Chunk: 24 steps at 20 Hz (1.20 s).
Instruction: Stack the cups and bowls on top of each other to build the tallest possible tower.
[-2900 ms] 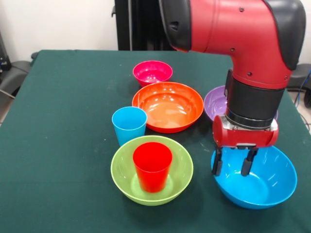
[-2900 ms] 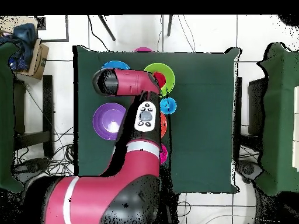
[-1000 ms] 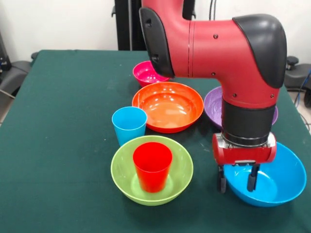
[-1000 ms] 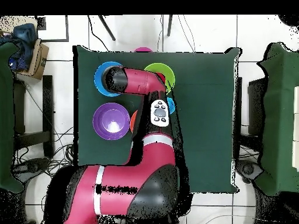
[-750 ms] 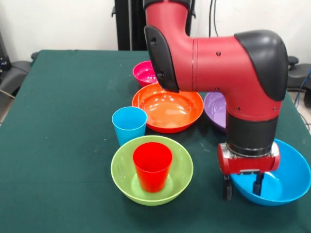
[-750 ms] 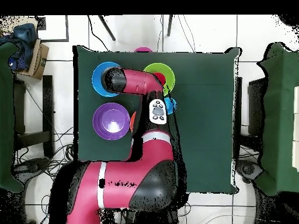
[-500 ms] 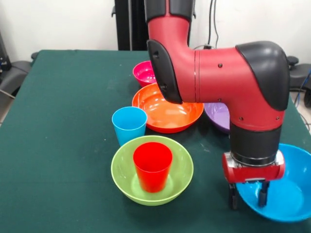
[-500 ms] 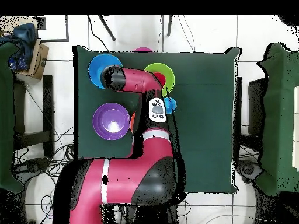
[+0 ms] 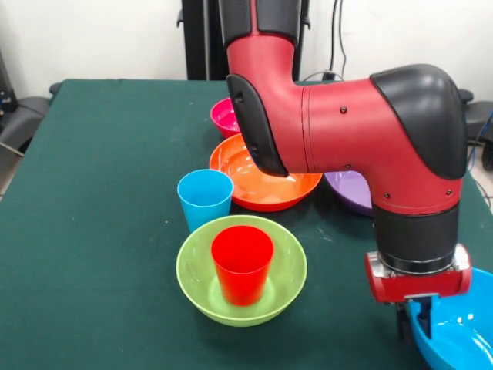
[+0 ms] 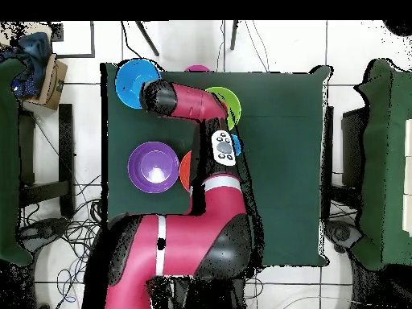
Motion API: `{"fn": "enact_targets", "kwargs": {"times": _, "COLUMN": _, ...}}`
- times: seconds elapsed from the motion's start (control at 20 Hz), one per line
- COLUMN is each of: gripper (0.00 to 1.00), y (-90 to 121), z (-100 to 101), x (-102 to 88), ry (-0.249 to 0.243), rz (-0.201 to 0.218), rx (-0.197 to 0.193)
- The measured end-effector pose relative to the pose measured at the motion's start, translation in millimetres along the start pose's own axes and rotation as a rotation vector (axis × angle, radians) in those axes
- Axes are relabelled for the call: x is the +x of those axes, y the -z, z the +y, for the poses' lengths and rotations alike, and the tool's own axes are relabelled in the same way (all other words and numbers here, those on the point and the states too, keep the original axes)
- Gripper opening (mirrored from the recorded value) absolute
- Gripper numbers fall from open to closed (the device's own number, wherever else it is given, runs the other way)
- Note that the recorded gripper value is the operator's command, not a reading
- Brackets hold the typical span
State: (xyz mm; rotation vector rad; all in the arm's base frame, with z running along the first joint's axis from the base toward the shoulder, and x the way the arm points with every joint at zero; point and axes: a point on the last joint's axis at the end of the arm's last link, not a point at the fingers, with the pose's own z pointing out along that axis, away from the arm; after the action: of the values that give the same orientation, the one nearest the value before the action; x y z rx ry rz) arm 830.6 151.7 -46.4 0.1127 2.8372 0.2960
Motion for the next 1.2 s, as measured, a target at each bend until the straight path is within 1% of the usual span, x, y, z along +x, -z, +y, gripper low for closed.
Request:
{"fn": "enact_targets", "kwargs": {"times": 0.05, "gripper": 0.00, "y": -0.4, "z": 1.5, "x": -2.2, "ry": -0.010, "rz": -0.001, "rx": -0.015}}
{"fn": "enact_targets", "kwargs": {"times": 0.15, "gripper": 0.00, "y": -2.2, "z": 3.1, "x": -2.9, "ry": -0.022, "rz": 0.002, "rx": -0.034}}
{"fn": "enact_targets", "kwargs": {"times": 0.2, "gripper": 0.00, "y": -5.5, "z": 4.7, "x": -0.9, "ry": -0.033, "rz": 0.010, "rx": -0.050}}
{"fn": "enact_targets", "kwargs": {"times": 0.3, "gripper": 0.00, "y": -8.5, "z": 6.5, "x": 1.4, "ry": -0.040, "rz": 0.017, "rx": -0.062}}
{"fn": "enact_targets", "kwargs": {"times": 0.4, "gripper": 0.00, "y": -10.4, "z": 10.6, "x": 1.7, "ry": -0.051, "rz": 0.021, "rx": -0.083}}
{"fn": "enact_targets", "kwargs": {"times": 0.55, "gripper": 0.00, "y": -10.0, "z": 14.3, "x": -0.3, "ry": -0.062, "rz": 0.019, "rx": -0.106}}
{"fn": "enact_targets", "kwargs": {"times": 0.65, "gripper": 0.00, "y": -9.6, "z": 15.2, "x": 0.1, "ry": -0.065, "rz": 0.024, "rx": -0.114}}
{"fn": "enact_targets", "kwargs": {"times": 0.75, "gripper": 0.00, "y": -7.7, "z": 16.4, "x": 4.3, "ry": -0.066, "rz": 0.044, "rx": -0.131}}
{"fn": "enact_targets", "kwargs": {"times": 0.9, "gripper": 0.00, "y": -2.5, "z": 16.3, "x": 14.0, "ry": -0.061, "rz": 0.087, "rx": -0.147}}
{"fn": "enact_targets", "kwargs": {"times": 1.05, "gripper": 0.00, "y": 4.2, "z": 15.5, "x": 23.5, "ry": -0.053, "rz": 0.130, "rx": -0.158}}
{"fn": "enact_targets", "kwargs": {"times": 1.1, "gripper": 0.00, "y": 10.8, "z": 15.0, "x": 30.9, "ry": -0.045, "rz": 0.166, "rx": -0.166}}
{"fn": "enact_targets", "kwargs": {"times": 1.2, "gripper": 0.00, "y": 17.3, "z": 14.5, "x": 37.0, "ry": -0.036, "rz": 0.198, "rx": -0.173}}
